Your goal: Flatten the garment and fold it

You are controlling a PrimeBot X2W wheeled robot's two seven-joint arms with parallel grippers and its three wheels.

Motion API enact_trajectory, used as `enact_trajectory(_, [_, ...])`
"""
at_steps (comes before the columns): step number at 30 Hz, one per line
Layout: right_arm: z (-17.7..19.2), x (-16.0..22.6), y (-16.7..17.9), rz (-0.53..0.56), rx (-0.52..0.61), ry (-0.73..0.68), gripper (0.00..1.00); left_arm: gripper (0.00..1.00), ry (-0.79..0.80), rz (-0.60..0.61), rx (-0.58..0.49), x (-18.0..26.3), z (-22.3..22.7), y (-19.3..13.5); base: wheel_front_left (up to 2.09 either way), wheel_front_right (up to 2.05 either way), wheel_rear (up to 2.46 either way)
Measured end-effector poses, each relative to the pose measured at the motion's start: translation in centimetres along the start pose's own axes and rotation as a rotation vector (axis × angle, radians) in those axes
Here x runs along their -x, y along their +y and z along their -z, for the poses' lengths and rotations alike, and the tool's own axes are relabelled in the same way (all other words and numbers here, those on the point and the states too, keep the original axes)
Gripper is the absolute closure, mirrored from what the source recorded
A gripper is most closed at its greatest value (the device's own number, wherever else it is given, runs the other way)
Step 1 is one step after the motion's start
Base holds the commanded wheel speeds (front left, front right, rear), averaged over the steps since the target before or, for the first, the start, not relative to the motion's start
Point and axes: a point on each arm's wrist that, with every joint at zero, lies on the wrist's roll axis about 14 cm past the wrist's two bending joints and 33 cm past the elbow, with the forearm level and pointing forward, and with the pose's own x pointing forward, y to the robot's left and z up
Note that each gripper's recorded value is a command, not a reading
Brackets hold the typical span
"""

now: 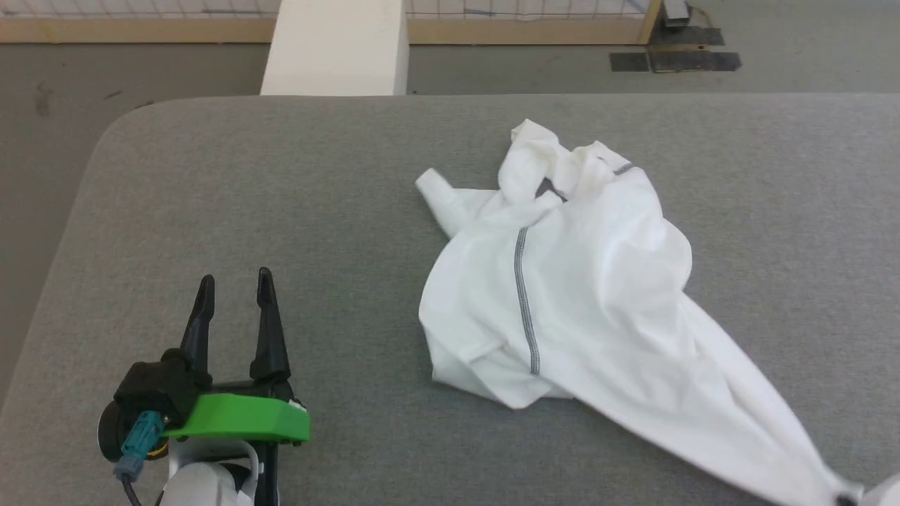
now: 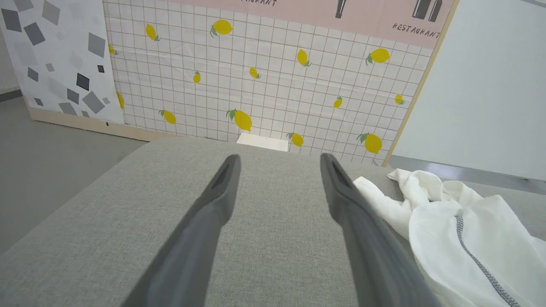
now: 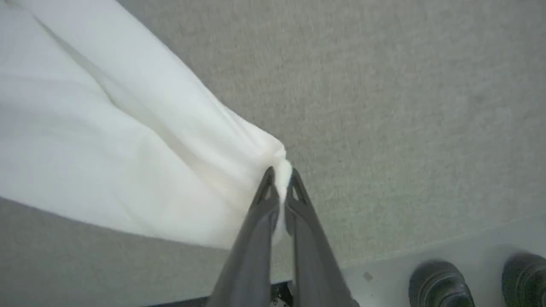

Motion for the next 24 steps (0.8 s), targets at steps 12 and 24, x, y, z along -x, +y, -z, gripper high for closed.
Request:
enact_trajectory(12, [-10.2, 2.7, -0.7, -0.014, -0.108, -0.512, 0.00, 0.00, 0.111, 0.118, 0.073, -1.3, 1.4, -3.8, 0.00, 0.00, 0.00])
enact_trajectory(24, [-14.9, 2.0, 0.1, -0.007, -0.120, -0.748, 0.00, 0.00, 0.788, 0.412, -0.010, -1.1, 10.2, -12.4, 0.00, 0.00, 0.00])
